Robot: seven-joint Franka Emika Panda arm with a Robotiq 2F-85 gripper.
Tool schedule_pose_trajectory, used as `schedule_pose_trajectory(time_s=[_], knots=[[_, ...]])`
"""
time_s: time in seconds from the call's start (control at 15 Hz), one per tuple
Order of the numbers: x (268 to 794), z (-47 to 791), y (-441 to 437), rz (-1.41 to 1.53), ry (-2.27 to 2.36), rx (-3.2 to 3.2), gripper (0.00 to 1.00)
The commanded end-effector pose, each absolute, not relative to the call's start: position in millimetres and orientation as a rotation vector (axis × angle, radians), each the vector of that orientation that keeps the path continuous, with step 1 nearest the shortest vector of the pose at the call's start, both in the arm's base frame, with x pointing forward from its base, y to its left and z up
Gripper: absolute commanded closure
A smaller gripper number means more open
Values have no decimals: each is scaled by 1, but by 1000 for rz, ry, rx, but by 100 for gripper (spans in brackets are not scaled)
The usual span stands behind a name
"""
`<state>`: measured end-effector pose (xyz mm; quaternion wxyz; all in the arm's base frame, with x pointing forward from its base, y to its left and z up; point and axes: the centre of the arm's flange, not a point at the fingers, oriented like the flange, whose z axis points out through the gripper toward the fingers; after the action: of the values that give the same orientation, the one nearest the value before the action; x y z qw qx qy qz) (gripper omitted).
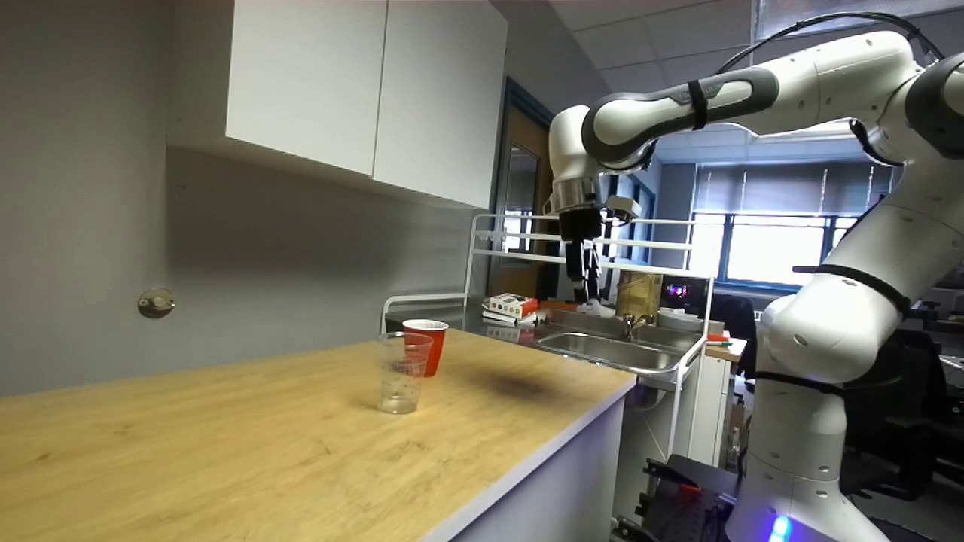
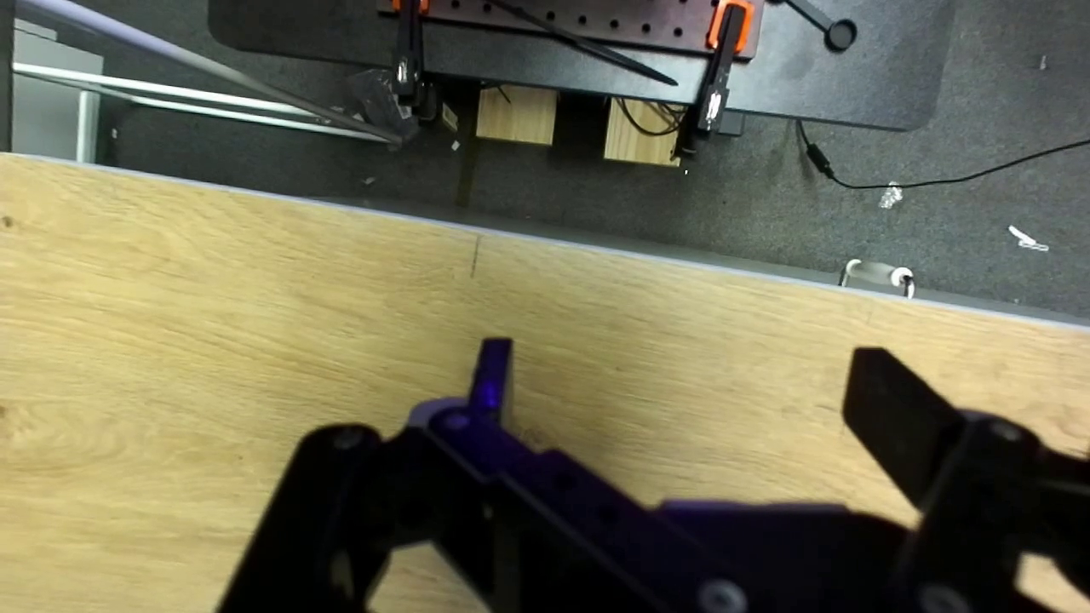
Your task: Pour the contents of the orange cup into the transparent one
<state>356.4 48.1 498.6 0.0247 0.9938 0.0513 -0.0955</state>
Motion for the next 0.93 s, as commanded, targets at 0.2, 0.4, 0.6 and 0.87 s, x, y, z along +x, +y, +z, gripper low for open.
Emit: schedule_pose_trajectory(time_s=[0.2,0.4,0.6,0.87], knots=[[402,499,51,-145,82,3077,0],[436,494,54,-56,63,3055,0],[473,490,56,-20,46,3043,0],[527,488,60,-10,49,3027,0]])
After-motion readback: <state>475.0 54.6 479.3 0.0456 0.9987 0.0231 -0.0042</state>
